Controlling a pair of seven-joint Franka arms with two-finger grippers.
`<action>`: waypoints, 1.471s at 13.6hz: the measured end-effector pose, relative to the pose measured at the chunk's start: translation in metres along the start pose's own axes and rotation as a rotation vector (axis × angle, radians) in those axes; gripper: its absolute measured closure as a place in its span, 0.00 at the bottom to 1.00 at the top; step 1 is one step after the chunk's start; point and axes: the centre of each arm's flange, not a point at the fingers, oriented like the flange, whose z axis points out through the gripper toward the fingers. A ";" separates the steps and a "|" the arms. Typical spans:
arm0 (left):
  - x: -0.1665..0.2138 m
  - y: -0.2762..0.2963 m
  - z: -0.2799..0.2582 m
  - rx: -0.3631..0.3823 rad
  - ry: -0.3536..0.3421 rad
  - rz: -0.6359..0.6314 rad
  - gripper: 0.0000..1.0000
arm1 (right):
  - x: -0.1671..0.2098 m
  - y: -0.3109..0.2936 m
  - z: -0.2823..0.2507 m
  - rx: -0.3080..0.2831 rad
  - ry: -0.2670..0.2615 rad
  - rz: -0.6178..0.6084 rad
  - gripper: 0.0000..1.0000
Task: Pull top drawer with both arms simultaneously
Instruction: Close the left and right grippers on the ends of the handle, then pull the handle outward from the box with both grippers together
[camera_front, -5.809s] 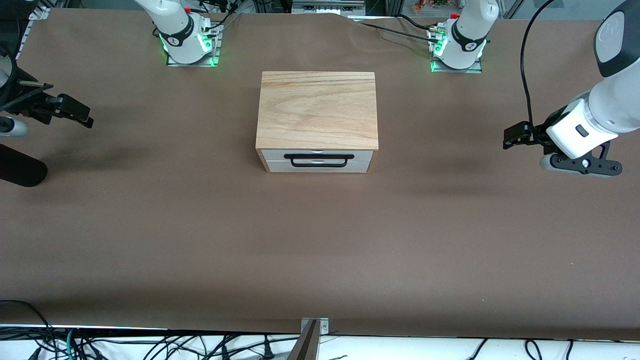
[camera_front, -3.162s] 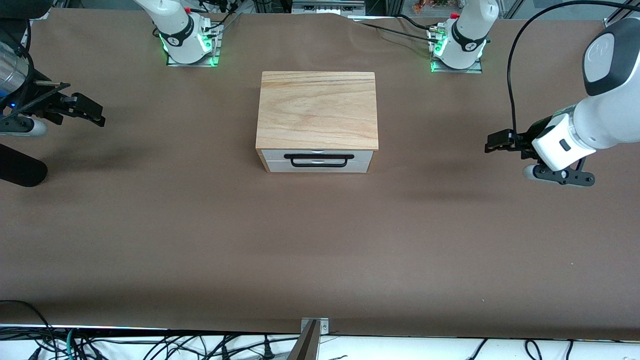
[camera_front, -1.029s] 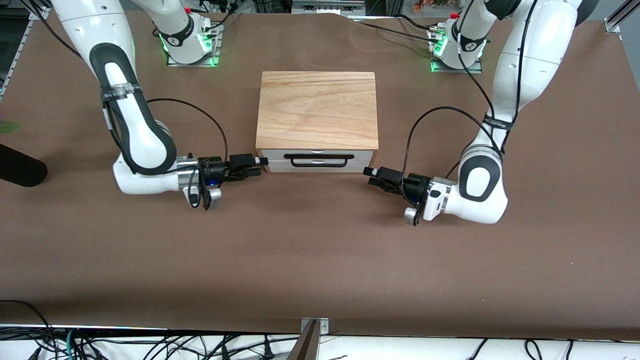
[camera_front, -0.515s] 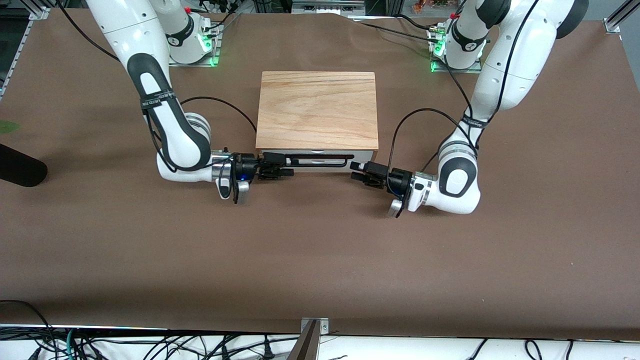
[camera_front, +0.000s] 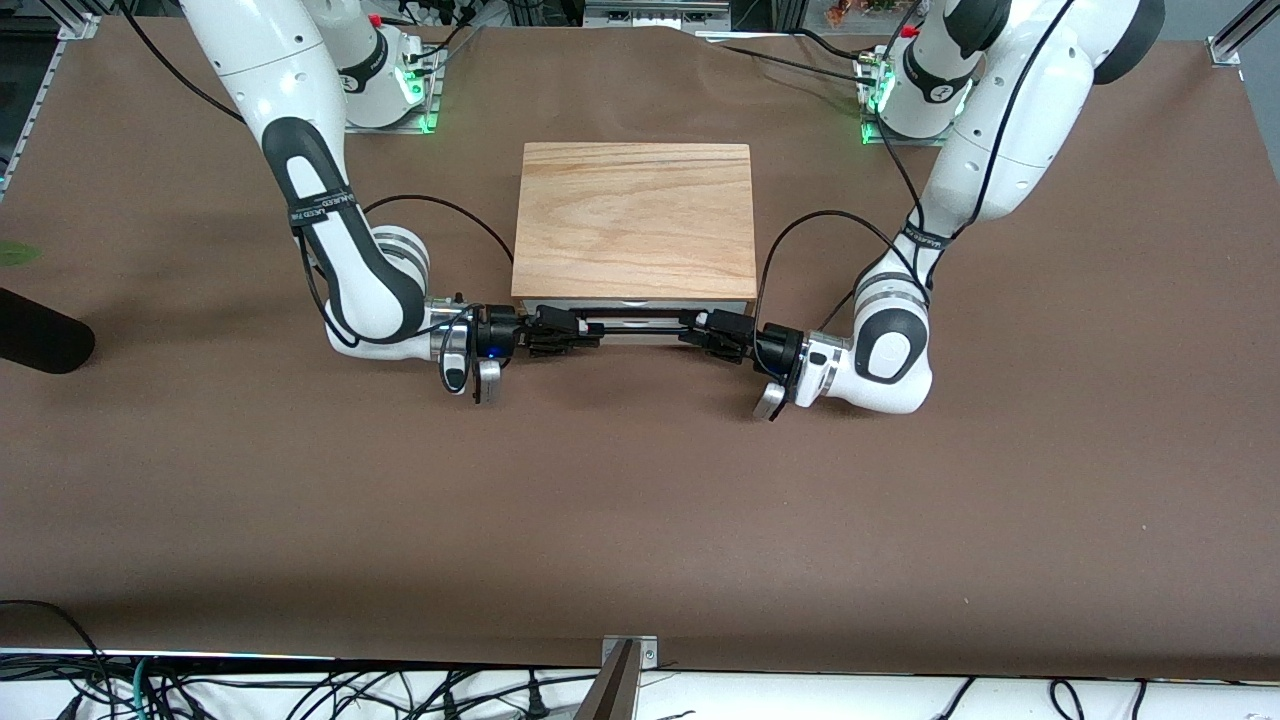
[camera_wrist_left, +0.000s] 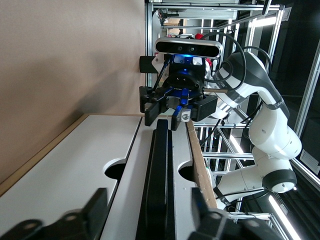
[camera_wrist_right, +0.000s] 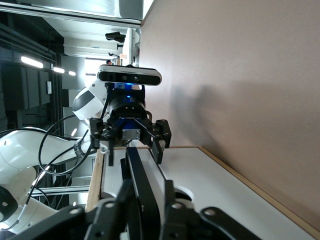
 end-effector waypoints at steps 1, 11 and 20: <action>0.000 0.000 0.001 -0.002 -0.002 0.005 0.47 | 0.000 0.001 0.000 0.008 0.004 -0.006 0.79; 0.000 0.003 0.007 -0.018 0.002 0.018 0.83 | 0.000 0.006 -0.002 0.033 0.001 -0.006 0.79; 0.000 0.004 0.007 -0.018 0.003 0.020 0.83 | 0.001 0.007 -0.003 0.044 -0.003 -0.007 0.79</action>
